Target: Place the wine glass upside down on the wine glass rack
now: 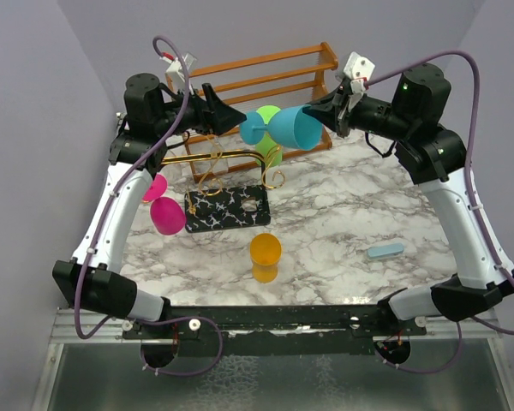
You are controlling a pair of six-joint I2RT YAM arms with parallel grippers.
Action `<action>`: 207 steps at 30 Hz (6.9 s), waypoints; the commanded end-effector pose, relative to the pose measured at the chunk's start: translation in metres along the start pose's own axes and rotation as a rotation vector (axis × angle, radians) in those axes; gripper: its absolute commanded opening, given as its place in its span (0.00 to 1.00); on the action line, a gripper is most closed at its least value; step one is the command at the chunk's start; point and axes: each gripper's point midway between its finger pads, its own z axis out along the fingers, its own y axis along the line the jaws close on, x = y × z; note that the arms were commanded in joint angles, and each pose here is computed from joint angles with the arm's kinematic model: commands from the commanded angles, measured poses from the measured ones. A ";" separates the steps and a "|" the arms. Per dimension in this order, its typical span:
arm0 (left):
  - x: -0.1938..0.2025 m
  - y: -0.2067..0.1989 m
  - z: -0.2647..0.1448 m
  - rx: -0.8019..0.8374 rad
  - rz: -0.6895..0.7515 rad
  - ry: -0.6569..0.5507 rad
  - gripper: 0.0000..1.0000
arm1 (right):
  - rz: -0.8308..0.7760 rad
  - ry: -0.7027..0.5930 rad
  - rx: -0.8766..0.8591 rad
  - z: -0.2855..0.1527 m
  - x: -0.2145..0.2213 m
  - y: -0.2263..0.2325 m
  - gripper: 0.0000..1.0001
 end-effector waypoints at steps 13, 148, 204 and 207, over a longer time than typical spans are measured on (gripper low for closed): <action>0.027 -0.019 0.011 0.123 -0.127 0.094 0.34 | 0.003 -0.013 -0.026 -0.001 -0.005 0.005 0.01; 0.088 0.005 -0.059 -0.089 1.346 0.800 0.00 | -0.145 0.188 -0.031 -0.056 0.062 0.030 0.99; 0.097 0.004 -0.102 -0.061 1.389 0.893 0.00 | -0.134 0.207 -0.051 -0.054 0.074 0.031 0.99; 0.097 0.002 -0.103 -0.053 1.390 0.889 0.00 | -0.134 0.207 -0.052 -0.054 0.074 0.031 0.99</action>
